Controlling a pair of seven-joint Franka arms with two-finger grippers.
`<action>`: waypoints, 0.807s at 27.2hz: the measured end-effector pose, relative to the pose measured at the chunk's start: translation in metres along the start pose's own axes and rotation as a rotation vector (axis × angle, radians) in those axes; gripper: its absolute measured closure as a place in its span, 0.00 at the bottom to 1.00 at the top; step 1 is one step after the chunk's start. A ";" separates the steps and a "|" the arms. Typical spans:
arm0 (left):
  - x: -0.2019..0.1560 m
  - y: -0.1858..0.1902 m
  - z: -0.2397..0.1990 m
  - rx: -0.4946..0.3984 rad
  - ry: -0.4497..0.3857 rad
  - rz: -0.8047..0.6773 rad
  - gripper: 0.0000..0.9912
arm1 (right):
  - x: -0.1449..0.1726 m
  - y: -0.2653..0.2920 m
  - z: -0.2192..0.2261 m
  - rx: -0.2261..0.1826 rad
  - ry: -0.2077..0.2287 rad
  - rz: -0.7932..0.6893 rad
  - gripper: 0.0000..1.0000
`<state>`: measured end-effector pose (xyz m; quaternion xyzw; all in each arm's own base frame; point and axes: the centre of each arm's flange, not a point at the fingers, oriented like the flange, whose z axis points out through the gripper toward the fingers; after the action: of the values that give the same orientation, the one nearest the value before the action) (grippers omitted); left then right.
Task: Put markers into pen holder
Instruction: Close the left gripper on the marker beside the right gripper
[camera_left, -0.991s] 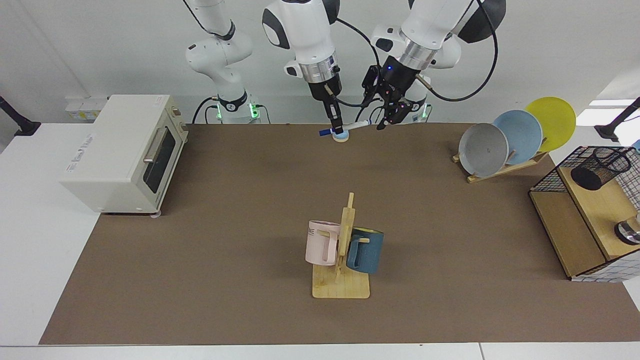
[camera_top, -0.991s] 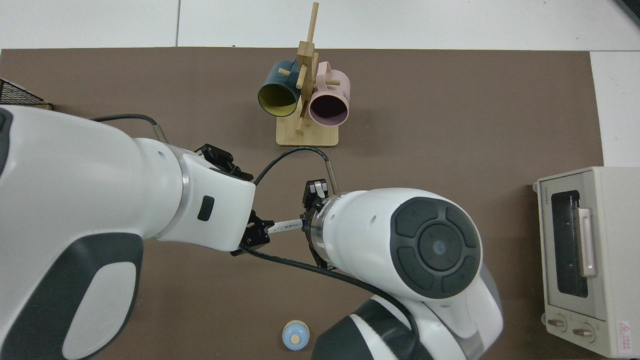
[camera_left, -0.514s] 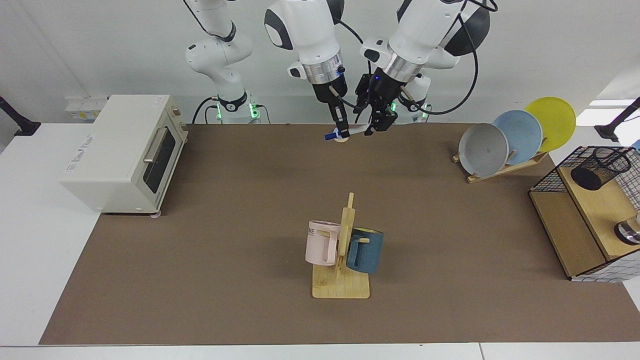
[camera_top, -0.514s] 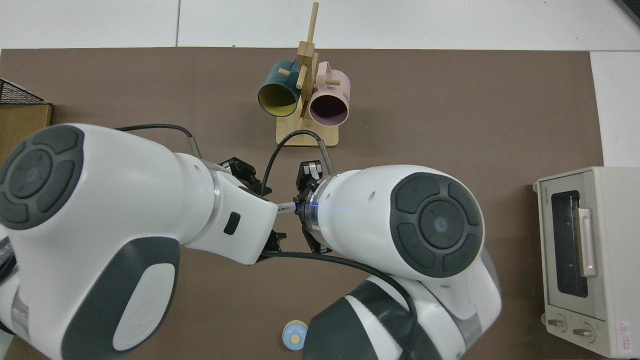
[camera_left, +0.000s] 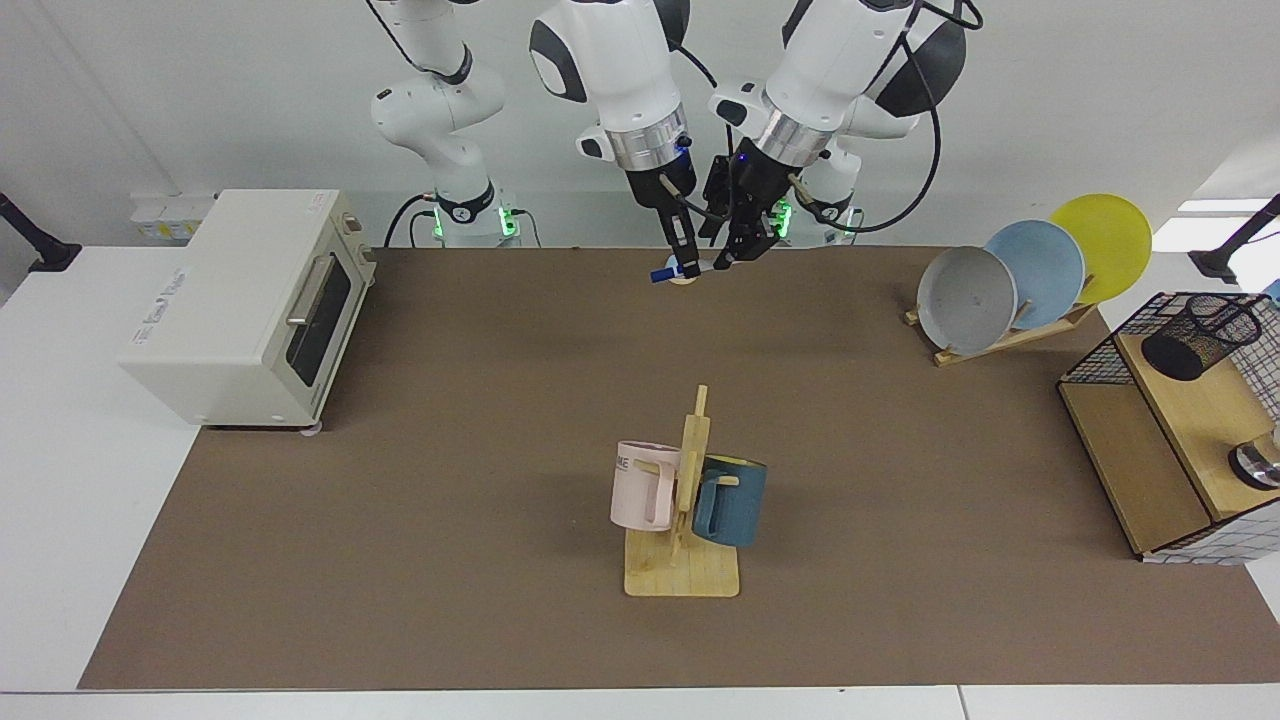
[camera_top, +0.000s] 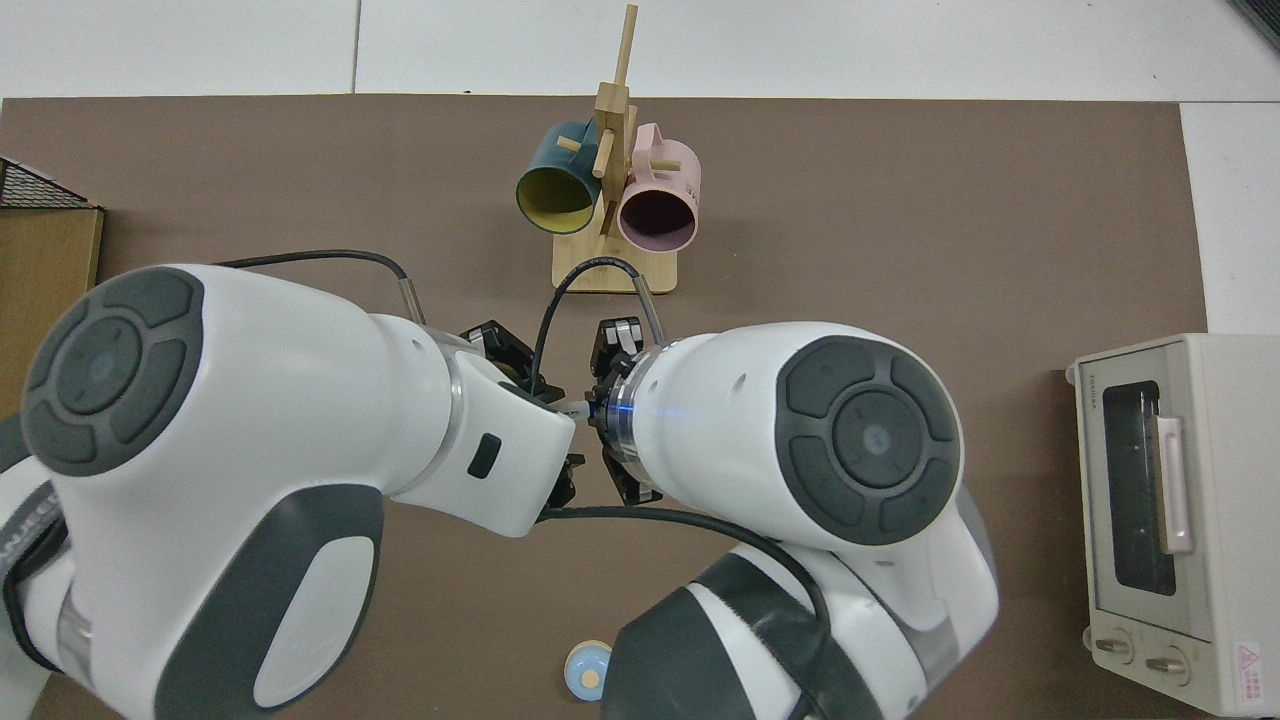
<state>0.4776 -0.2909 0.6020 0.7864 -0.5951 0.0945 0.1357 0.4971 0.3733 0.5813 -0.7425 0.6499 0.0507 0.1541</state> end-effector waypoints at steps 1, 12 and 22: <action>0.000 0.000 0.000 0.001 0.001 0.000 0.46 | 0.000 0.000 0.000 0.000 0.000 0.000 0.84; 0.000 -0.002 0.002 0.009 0.006 -0.001 0.52 | 0.000 0.000 0.001 -0.004 0.002 -0.002 0.84; 0.000 -0.005 0.003 0.023 0.019 -0.001 0.52 | 0.000 0.000 0.002 -0.005 0.002 -0.005 0.84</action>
<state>0.4823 -0.2911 0.5985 0.7874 -0.5922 0.1086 0.1321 0.4972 0.3742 0.5793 -0.7447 0.6479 0.0510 0.1517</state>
